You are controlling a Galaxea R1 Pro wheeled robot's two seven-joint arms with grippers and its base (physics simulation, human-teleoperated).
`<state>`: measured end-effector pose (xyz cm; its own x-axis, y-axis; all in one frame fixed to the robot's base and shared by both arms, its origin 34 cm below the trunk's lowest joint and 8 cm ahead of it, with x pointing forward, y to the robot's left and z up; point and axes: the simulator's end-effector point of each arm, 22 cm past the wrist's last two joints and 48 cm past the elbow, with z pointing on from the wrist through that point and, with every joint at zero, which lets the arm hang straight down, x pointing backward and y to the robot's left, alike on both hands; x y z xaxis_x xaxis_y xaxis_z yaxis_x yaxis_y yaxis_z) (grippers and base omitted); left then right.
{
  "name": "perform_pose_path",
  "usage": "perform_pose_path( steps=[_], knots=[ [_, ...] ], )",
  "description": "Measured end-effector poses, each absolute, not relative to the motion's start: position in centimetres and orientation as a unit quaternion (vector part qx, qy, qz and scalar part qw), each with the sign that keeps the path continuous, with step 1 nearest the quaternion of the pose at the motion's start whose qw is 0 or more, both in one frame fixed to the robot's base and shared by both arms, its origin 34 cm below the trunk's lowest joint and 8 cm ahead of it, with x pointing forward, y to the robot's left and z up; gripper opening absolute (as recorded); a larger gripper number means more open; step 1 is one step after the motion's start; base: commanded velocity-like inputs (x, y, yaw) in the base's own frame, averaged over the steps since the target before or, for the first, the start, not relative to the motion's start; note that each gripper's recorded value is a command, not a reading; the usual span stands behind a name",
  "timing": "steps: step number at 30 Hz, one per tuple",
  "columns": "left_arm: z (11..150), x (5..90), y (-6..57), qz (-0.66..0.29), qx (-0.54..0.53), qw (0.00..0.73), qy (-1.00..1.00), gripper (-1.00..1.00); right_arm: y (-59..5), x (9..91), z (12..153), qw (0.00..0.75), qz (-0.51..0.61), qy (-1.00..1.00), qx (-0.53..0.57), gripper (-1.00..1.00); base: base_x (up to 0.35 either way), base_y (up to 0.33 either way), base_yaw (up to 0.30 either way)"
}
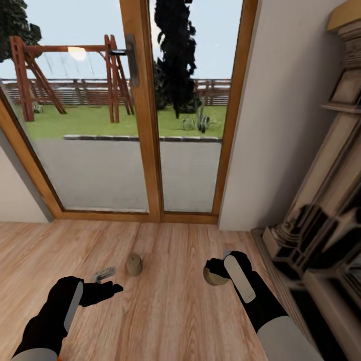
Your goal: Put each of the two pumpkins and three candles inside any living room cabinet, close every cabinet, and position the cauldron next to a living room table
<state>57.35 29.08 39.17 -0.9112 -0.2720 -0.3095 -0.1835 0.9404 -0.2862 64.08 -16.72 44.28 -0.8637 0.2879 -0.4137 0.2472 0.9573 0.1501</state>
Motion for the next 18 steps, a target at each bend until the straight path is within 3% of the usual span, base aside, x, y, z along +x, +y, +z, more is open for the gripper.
perform_pose_path(
  steps=[12, 18],
  knots=[
    [39.18, 57.35, 29.08, -0.126, -0.117, 0.175, 0.969, 1.0, -16.71, 64.08, 44.29, 0.221, 0.046, 0.964, 0.139, -1.0, 0.247, 0.0, 0.002],
    [39.18, 57.36, 29.0, -0.127, -0.118, 0.175, 0.969, 1.0, -16.68, 64.08, 44.29, 0.221, 0.047, 0.964, 0.139, -1.0, 0.236, -0.017, 0.167]
  ],
)
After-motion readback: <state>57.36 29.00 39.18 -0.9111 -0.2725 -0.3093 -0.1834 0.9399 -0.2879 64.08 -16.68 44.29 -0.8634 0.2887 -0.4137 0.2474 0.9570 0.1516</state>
